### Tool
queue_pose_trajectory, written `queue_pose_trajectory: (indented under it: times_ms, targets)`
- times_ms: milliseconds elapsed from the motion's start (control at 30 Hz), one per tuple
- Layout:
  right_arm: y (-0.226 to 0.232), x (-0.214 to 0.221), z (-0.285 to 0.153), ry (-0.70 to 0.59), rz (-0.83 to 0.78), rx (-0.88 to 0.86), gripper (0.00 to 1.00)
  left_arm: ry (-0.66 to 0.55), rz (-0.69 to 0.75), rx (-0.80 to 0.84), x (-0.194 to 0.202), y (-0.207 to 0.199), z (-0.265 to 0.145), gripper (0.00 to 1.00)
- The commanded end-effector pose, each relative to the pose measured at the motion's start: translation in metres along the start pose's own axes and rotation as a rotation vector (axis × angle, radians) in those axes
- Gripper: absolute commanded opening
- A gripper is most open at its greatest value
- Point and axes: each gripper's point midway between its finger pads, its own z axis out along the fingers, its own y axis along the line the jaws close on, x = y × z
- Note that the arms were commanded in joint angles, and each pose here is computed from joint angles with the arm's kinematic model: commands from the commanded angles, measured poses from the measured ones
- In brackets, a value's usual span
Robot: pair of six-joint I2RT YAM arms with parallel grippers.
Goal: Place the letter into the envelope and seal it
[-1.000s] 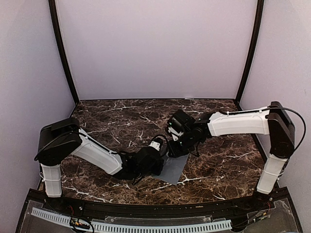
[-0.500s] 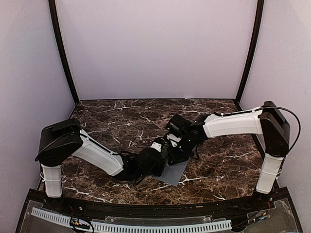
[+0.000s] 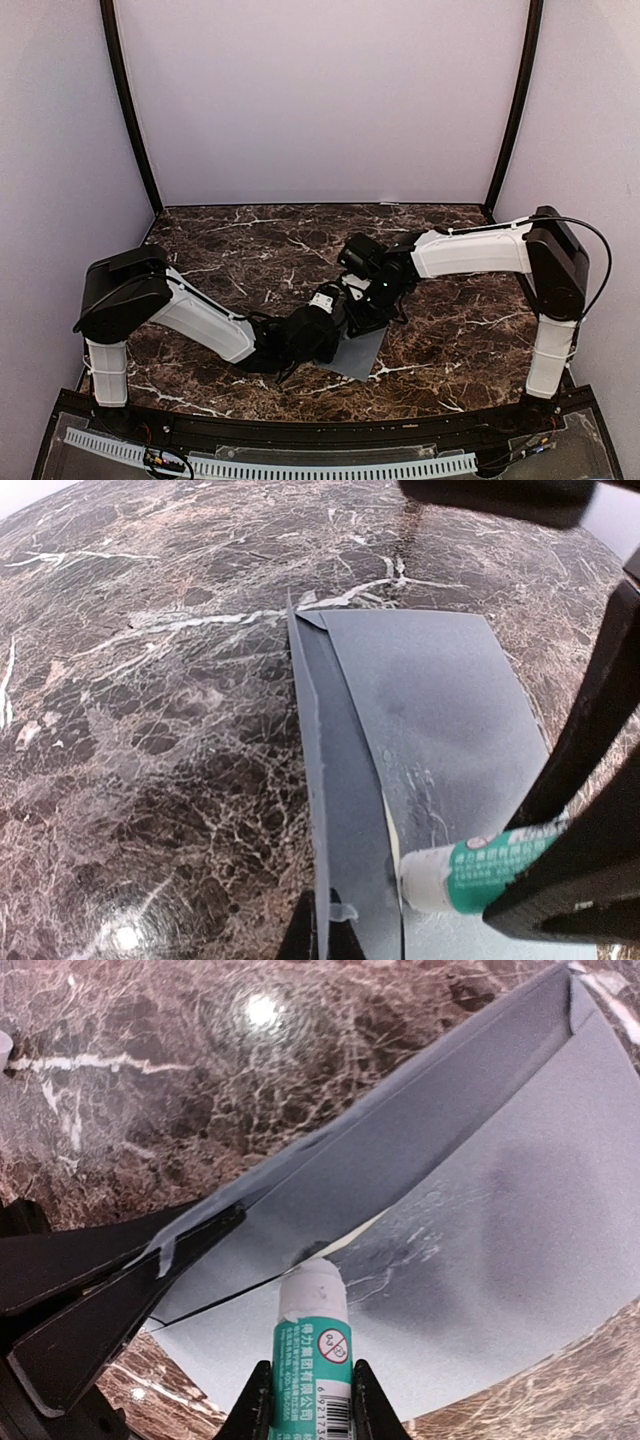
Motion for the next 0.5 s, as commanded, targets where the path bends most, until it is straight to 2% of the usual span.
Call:
queue_pose_trajectory:
  times_ms: [0, 467]
  targets:
    - [-0.048, 0.006, 0.013, 0.061, 0.037, 0.172, 0.0, 0.02, 0.063, -0.024, 0.007, -0.002, -0.001, 0.0]
    - [-0.089, -0.016, 0.025, 0.064, 0.047, 0.317, 0.0, 0.018, 0.072, -0.035, 0.007, -0.002, -0.003, 0.0]
